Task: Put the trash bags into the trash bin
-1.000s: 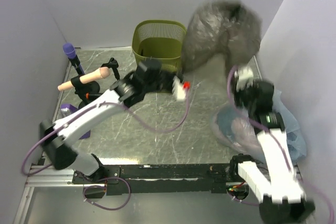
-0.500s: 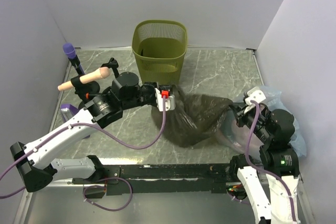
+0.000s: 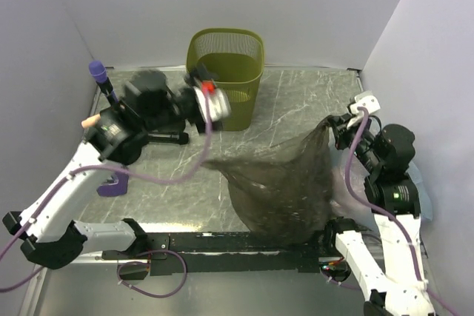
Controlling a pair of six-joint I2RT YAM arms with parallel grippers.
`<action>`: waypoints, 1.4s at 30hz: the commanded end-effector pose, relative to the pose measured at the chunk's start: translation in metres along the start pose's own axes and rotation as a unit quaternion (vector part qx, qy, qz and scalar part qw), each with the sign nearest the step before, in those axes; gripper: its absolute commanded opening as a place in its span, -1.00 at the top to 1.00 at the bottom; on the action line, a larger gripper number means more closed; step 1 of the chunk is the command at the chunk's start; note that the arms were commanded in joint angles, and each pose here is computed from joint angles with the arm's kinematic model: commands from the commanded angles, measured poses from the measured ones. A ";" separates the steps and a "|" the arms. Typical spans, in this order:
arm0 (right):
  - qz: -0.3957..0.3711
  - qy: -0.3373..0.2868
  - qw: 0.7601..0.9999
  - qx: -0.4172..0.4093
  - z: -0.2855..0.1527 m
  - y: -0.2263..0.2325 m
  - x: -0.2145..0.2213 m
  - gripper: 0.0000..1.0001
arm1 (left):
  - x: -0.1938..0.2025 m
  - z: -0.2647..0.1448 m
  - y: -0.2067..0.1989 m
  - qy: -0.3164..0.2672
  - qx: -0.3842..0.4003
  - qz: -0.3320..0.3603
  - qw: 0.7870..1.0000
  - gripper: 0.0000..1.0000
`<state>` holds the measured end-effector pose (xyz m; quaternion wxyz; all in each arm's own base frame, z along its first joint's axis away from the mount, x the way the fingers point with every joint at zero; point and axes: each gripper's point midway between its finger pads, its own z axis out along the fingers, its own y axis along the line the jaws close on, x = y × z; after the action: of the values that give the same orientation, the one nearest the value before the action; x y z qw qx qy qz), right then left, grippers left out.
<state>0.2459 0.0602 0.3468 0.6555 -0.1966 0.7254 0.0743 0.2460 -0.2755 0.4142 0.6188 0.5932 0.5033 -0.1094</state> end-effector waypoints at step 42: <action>-0.251 0.037 0.838 0.483 -0.098 -0.262 -0.042 1.00 | 0.145 0.109 0.057 0.109 0.093 -0.135 0.980 -0.52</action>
<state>0.2461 -0.1976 0.4249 0.6274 -0.0031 0.6382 -0.4461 0.4133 -0.2760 0.3142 0.4799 0.5740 0.6459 -0.1519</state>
